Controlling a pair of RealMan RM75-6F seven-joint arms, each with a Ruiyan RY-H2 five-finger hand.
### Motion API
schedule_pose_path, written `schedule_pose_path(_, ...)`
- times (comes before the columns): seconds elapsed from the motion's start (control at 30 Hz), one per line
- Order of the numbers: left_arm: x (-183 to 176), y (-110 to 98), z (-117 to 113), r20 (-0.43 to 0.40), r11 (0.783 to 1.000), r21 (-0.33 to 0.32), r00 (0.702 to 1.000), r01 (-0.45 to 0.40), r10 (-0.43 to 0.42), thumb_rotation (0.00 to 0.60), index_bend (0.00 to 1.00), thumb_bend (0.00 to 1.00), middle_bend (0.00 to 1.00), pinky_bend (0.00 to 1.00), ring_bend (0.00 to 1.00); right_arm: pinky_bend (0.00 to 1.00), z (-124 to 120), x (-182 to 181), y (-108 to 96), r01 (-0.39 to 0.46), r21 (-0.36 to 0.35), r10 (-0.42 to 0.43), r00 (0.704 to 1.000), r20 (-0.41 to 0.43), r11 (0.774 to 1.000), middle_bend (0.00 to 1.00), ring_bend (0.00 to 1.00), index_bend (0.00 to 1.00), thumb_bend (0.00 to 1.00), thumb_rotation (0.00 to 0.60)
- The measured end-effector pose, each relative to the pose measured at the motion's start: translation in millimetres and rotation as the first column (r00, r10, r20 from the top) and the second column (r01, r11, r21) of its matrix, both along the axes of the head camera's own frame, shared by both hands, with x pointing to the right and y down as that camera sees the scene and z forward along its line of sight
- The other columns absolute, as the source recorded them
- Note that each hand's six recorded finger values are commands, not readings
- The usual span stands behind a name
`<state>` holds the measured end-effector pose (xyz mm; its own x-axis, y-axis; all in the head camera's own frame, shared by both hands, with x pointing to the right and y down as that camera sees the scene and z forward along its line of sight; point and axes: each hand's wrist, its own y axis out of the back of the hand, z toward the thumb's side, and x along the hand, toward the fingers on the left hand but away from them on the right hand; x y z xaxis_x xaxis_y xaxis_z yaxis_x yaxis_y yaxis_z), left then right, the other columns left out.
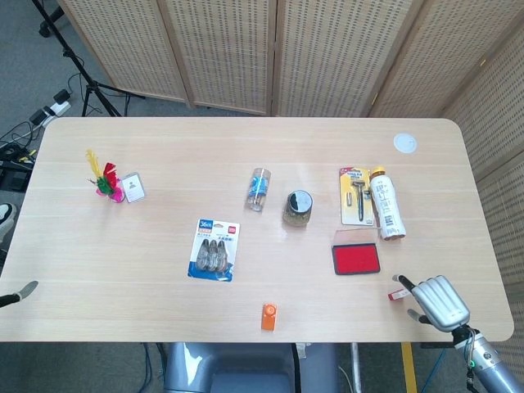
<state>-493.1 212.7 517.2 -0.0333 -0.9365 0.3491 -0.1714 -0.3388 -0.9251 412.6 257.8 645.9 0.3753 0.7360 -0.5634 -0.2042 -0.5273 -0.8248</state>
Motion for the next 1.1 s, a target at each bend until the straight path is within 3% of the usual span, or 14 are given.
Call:
schedule_pose_path(0.4,0,-1,2,0.005,1.000,-0.006,1.000,0.003,-0.002,0.600,0.00,0.00,0.00,0.00,0.00,1.00,19,-4,-6,0.071,-0.007,-0.071,0.997,-0.036,0.997,0.96,1.00,0.39,0.26,0.600)
schedule_pose_path(0.67,-1,-1,4,0.011,1.000,-0.010,1.000,0.004,-0.004,0.600,0.00,0.00,0.00,0.00,0.00,1.00,23,-5,-10,0.080,-0.011,-0.080,0.997,-0.019,0.997,0.96,1.00,0.42,0.34,0.600)
schedule_pose_path(1.1,-1,0,6,0.025,1.000,-0.010,1.000,0.001,-0.001,0.600,0.00,0.00,0.00,0.00,0.00,1.00,35,-4,-11,0.100,-0.040,-0.101,0.995,-0.025,0.994,0.96,1.00,0.46,0.34,0.600)
